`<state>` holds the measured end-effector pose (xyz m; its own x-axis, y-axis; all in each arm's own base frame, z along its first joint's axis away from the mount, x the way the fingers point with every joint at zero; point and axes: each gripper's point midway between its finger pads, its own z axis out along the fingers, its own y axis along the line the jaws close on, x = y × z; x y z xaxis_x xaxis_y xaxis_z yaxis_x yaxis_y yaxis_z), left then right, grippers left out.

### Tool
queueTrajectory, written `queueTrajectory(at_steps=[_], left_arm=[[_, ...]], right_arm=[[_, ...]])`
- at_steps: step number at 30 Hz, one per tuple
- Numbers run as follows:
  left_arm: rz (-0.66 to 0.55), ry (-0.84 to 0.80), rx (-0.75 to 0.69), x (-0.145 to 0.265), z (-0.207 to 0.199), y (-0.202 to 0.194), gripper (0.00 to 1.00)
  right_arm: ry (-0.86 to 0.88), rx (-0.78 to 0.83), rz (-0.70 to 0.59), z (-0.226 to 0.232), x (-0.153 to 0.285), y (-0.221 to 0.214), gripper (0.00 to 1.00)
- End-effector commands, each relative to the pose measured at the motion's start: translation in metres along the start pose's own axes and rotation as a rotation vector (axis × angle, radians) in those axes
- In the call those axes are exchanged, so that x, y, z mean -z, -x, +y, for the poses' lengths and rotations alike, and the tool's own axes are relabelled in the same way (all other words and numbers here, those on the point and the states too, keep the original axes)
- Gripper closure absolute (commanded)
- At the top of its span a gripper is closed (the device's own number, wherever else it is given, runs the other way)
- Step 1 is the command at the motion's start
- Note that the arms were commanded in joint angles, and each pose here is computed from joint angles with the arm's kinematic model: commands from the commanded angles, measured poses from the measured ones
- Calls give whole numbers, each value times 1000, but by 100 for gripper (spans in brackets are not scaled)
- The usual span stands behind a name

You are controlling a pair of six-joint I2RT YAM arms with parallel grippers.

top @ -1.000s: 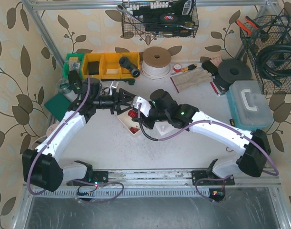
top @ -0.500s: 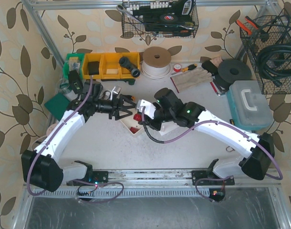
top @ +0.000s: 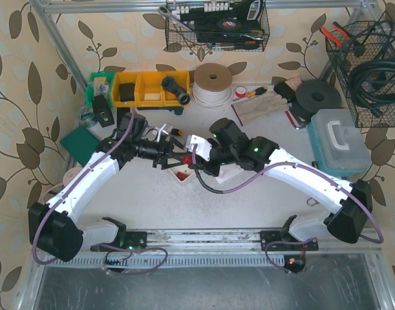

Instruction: Install the large spring

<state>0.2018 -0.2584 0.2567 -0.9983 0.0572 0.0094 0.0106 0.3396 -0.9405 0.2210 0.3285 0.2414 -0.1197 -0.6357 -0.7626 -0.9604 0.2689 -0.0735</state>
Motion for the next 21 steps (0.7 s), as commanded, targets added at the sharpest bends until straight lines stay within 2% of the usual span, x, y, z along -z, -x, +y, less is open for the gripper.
queueTrajectory(at_steps=[1, 9, 13, 15, 19, 21], left_arm=[[33, -15, -66, -6, -10, -13, 36], [16, 13, -67, -6, -5, -11, 49], [13, 17, -69, -6, -5, -8, 59], [13, 15, -71, -6, -7, -8, 58], [15, 7, -79, -6, -10, -8, 47], [16, 6, -81, -6, -10, -9, 46]], right_arm=[[3, 31, -28, -3, 6, 13, 100], [1, 33, -17, -4, 8, 12, 100], [2, 34, -4, -4, 6, 9, 100], [0, 35, -2, -5, 6, 9, 100], [4, 36, 3, -5, 4, 8, 100], [2, 36, 4, -6, 3, 8, 100]])
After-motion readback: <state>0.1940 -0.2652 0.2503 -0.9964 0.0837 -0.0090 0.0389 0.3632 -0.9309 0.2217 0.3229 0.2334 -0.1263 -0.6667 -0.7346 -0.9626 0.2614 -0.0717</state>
